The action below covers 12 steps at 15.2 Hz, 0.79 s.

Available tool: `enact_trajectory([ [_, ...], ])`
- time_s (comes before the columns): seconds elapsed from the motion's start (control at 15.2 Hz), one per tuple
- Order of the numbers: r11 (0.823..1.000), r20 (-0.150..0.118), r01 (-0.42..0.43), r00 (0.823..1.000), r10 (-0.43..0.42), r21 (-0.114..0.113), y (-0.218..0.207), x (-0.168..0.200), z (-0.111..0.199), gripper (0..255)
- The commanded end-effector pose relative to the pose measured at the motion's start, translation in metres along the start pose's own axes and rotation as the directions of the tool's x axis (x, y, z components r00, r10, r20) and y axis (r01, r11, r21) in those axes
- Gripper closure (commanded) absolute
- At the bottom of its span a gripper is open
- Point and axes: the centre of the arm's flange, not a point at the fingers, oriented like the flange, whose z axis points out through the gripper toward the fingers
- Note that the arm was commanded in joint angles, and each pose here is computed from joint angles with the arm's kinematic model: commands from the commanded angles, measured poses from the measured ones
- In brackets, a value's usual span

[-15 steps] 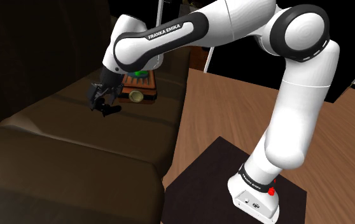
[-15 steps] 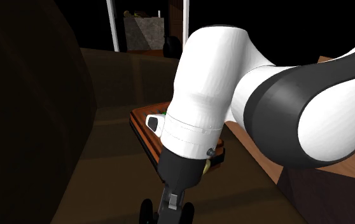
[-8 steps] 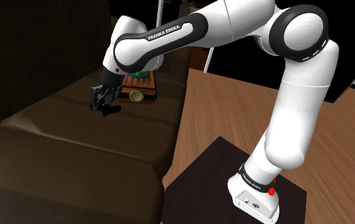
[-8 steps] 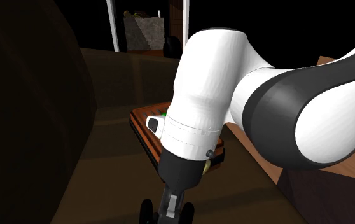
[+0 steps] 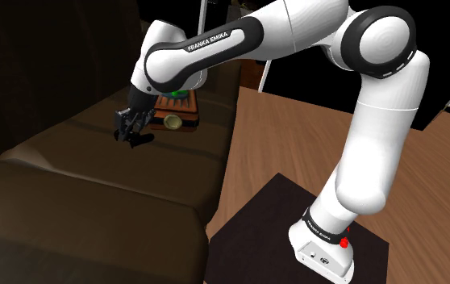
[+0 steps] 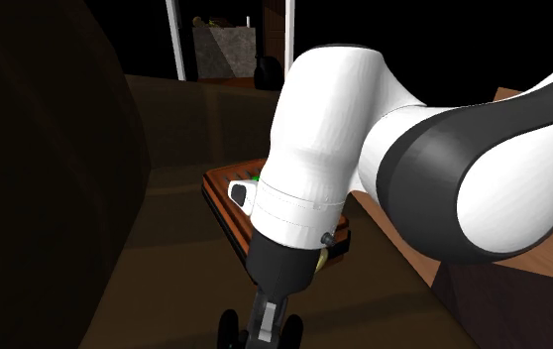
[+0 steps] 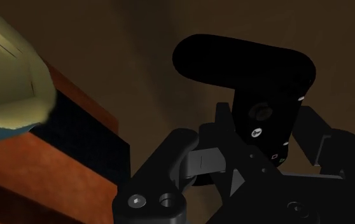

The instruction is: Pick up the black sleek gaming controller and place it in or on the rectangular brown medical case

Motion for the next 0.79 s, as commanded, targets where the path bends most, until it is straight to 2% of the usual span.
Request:
enact_trajectory([
  [0.0, 1.0, 0.0, 0.0, 1.0, 0.0, 0.0, 0.0, 0.0, 0.002, 255],
  [0.73, 1.0, 0.0, 0.0, 1.0, 0.0, 0.0, -0.015, 0.012, -0.053, 255],
])
